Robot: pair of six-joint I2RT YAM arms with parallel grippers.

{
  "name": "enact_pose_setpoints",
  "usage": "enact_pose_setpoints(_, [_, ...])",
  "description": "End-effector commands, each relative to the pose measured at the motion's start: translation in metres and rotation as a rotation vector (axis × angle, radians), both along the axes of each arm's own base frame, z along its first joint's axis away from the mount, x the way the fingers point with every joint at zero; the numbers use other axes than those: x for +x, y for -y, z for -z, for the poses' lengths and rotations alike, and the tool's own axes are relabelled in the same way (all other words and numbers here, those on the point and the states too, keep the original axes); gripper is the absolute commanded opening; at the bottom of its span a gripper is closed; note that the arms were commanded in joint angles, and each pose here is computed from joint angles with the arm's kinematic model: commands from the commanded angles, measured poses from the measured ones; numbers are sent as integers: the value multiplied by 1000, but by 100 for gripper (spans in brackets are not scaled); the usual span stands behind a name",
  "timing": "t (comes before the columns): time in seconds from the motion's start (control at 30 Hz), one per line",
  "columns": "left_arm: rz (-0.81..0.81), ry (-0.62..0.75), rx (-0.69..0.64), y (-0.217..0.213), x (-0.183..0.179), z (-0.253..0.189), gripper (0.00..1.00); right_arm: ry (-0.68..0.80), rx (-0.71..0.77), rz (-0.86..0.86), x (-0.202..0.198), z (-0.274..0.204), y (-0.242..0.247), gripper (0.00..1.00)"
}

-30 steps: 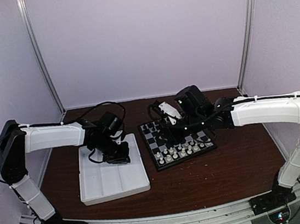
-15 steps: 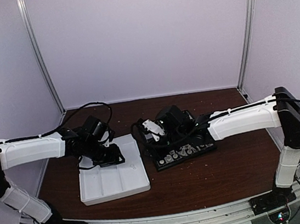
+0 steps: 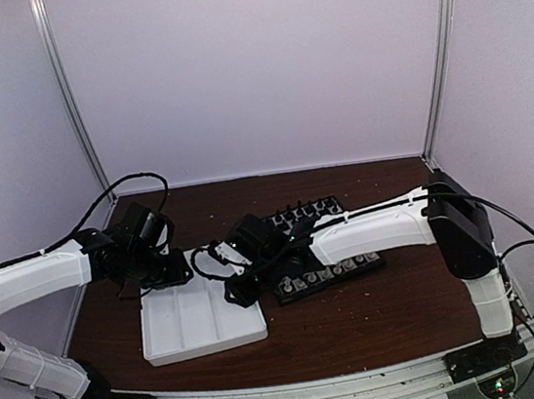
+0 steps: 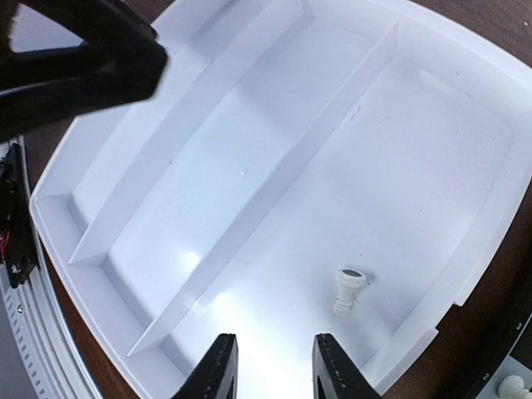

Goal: Set up the chess pieces on the board
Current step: Adjust the chess piece in the storage box.

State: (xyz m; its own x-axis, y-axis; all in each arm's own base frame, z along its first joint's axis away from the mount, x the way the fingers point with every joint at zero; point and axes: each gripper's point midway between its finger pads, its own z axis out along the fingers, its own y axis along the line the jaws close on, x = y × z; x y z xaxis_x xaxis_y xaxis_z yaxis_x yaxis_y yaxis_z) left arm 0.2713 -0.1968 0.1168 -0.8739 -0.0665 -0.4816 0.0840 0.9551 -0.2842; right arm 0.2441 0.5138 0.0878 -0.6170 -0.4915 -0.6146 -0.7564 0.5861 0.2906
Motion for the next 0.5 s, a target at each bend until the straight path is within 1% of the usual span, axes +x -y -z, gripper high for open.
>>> enact_pose_setpoints(0.0, [-33,63,44,-17,2,-9,30,-1,-135,90,10,18,11,35])
enact_pose_setpoints(0.17, [-29,61,53,-20,1,-7,31,-19,-220,118,12,40,10,35])
enact_pose_setpoints(0.47, [-13,71,58,-21,-1,-7,31,45,-317,194,26,48,14,35])
